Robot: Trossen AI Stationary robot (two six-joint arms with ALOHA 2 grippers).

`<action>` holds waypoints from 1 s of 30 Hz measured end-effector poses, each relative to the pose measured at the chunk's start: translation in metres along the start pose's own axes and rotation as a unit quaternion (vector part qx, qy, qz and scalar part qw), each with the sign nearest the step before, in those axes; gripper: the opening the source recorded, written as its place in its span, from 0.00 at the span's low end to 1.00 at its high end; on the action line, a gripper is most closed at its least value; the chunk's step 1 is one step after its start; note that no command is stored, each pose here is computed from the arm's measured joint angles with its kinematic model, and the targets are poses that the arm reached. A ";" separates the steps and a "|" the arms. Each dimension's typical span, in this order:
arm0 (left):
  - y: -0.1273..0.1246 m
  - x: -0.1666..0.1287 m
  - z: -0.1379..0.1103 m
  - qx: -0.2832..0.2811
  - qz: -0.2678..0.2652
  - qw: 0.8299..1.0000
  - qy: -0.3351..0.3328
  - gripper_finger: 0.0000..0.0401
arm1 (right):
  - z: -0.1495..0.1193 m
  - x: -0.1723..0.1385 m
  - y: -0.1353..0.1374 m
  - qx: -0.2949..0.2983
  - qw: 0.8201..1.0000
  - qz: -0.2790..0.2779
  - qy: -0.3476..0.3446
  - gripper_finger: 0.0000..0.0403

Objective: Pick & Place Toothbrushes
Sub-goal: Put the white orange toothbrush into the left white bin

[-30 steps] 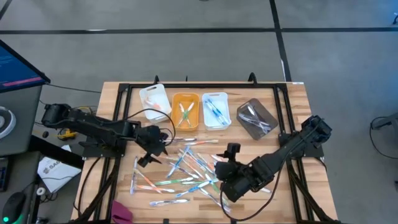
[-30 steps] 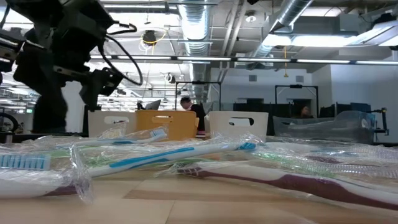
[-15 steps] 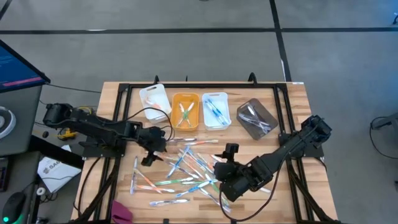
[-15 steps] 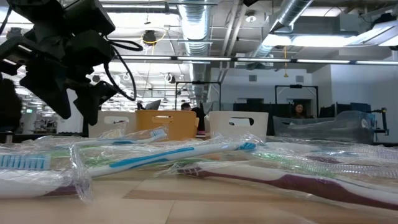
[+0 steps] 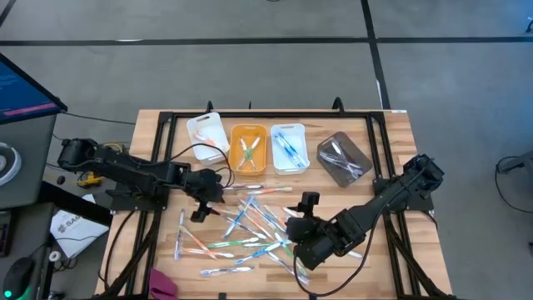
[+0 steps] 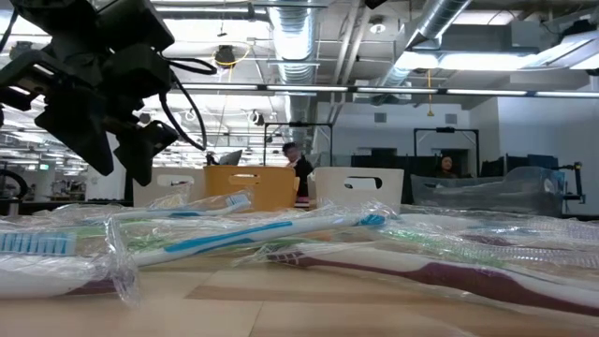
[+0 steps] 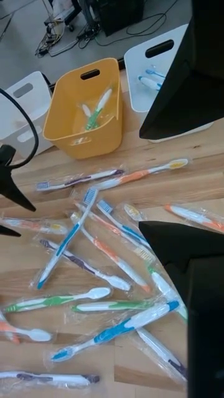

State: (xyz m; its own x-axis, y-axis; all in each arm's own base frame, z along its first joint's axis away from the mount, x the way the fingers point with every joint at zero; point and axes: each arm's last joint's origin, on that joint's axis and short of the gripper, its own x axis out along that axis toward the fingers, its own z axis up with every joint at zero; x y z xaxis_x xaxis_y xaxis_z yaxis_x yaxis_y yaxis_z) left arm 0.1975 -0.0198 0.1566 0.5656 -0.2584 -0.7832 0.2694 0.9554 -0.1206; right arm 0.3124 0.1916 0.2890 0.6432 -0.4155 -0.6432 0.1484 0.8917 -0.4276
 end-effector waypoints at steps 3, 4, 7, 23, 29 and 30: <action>0.000 0.000 0.001 0.001 0.000 1.000 -0.005 0.54 | 0.000 0.000 0.000 0.000 1.000 0.000 0.000 0.55; 0.000 0.000 0.001 0.001 0.000 1.000 -0.004 0.54 | 0.000 0.000 0.000 0.000 1.000 0.000 0.000 0.55; 0.000 0.000 0.000 0.001 0.000 1.000 -0.002 0.54 | 0.000 0.000 0.000 0.000 1.000 0.000 0.000 0.55; -0.001 0.017 -0.023 0.001 0.006 0.998 0.056 0.54 | 0.000 0.000 0.000 0.002 1.000 0.000 -0.001 0.55; -0.001 0.021 -0.033 0.001 0.009 0.999 0.053 0.54 | 0.000 0.000 0.000 0.002 1.000 0.001 -0.002 0.55; -0.001 0.021 -0.034 0.002 0.009 0.999 0.051 0.54 | 0.000 0.000 0.000 0.002 1.000 0.001 -0.002 0.55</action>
State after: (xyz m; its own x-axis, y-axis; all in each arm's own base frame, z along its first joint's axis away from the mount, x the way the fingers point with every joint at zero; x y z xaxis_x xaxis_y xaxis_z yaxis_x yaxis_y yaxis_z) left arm 0.1827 -0.0212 0.1193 0.4879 -0.2254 -0.8433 0.2628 0.9592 -0.1043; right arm 0.3128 0.1917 0.2892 0.6458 -0.4138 -0.6416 0.1512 0.8931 -0.4237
